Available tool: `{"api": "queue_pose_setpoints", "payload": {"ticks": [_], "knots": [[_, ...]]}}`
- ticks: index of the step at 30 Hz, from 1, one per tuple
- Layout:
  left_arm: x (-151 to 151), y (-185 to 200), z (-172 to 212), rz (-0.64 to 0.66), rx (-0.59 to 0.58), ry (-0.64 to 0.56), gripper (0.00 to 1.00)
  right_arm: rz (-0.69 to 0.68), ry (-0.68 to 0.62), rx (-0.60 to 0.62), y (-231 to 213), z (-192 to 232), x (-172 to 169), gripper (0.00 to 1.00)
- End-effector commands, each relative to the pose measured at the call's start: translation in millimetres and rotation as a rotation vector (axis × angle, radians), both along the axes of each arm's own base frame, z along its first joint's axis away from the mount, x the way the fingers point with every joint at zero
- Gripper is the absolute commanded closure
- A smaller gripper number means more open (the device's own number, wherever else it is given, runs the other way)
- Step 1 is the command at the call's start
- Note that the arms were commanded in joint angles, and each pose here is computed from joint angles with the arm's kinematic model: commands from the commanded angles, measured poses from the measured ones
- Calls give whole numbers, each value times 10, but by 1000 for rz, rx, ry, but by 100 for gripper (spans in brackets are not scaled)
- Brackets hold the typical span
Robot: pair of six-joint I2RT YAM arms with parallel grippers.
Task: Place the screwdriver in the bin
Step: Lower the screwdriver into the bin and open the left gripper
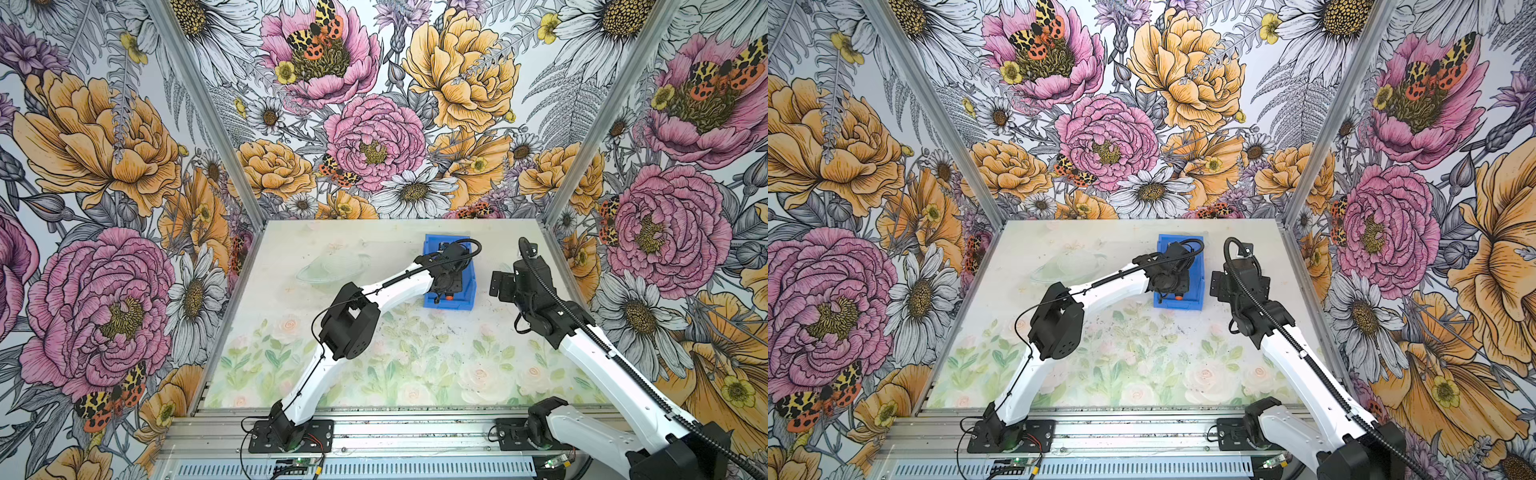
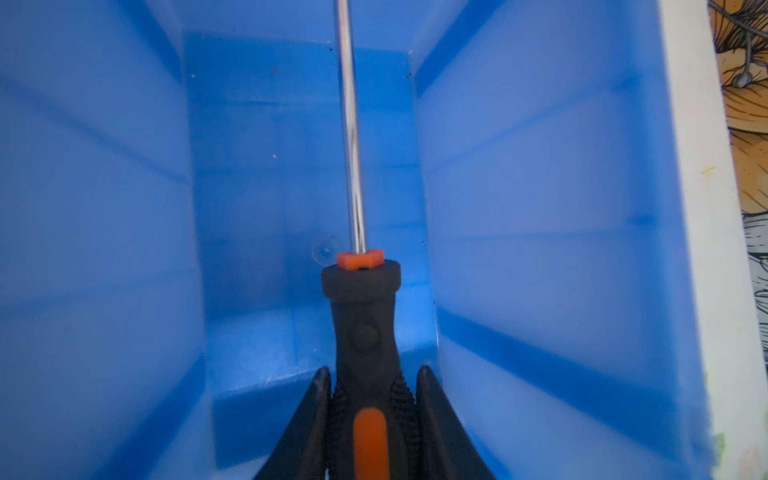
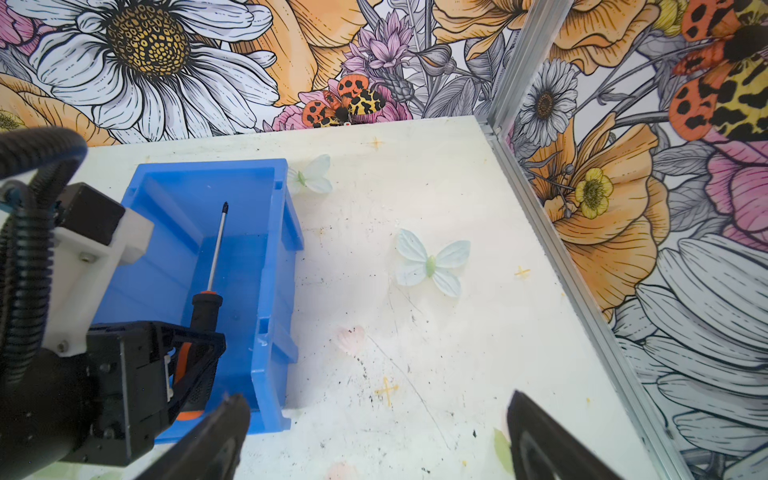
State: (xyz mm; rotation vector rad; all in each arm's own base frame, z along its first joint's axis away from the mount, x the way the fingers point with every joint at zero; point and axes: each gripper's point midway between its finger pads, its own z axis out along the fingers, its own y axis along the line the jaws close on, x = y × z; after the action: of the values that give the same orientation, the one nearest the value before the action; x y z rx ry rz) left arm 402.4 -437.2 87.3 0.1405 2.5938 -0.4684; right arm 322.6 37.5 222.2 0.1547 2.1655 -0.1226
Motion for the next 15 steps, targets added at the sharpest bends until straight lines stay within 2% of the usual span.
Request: {"api": "queue_pose_setpoints", "payload": {"ticks": [1, 8, 15], "knots": [[40, 34, -141, 33, 31, 4, 93, -1, -20, -10, -8, 44, -22, 3], [23, 145, -401, 62, 120, 27, 90, -5, -21, -12, -27, 36, -44, 3], [77, 168, -438, 73, 153, 6, 88, -3, -22, -10, -18, 34, -44, 3]]}}
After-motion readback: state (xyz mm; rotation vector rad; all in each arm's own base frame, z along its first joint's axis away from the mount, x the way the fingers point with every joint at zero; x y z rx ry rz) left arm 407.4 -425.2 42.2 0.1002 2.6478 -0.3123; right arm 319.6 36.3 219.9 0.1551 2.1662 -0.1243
